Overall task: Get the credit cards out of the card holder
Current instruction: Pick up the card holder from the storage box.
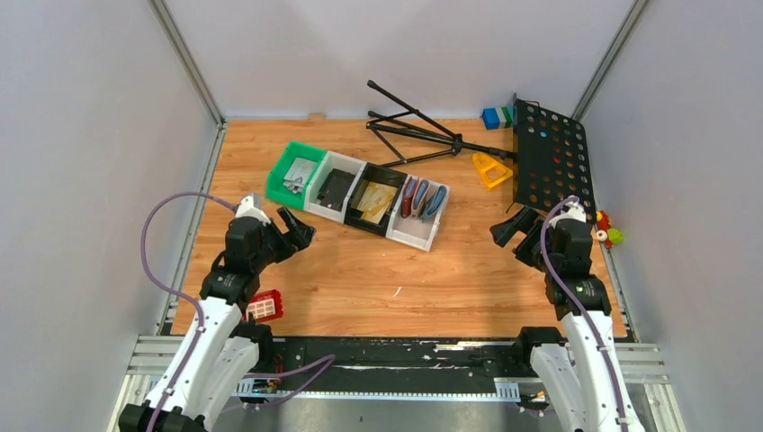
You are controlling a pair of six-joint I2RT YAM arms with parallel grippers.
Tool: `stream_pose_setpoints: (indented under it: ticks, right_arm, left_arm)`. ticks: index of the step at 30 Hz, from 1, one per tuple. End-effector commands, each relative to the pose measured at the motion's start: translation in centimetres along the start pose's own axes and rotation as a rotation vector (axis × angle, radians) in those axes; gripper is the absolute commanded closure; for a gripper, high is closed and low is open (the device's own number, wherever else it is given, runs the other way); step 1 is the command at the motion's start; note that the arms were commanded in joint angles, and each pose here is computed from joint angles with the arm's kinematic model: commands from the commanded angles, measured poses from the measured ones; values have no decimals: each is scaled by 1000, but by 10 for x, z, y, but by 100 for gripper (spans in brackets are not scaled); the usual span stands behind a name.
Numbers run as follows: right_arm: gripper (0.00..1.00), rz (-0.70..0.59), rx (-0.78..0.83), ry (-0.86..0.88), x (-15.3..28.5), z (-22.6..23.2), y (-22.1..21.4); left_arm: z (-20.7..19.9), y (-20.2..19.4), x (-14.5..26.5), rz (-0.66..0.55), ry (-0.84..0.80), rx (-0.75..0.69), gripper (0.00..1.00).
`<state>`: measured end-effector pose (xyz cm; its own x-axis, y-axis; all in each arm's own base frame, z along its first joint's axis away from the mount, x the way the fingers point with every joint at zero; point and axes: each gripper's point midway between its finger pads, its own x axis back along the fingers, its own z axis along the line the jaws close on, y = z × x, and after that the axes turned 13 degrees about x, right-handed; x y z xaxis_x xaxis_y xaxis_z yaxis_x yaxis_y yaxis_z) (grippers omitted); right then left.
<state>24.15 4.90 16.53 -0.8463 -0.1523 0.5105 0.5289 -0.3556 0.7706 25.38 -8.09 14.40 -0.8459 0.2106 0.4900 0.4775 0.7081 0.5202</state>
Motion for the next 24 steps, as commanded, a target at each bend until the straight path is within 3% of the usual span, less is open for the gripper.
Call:
stream_pose_setpoints:
  ticks: [1,6,15,24]
  right_arm:
    - [0,-99,28,44,-4,9,22]
    - [0,-95,28,41,-12,10,30]
    - [0,67,-201,-61,-44,8,17]
    - [0,194,-123,-35,-74,49,11]
  left_arm:
    - [-10,-2,-1,11,-84,-70,0]
    - [-20,-25,-3,113,-202,-143,0]
    - [6,-44,-8,180,-126,-137,0]
    - [14,-49,-15,211,-74,-110,0]
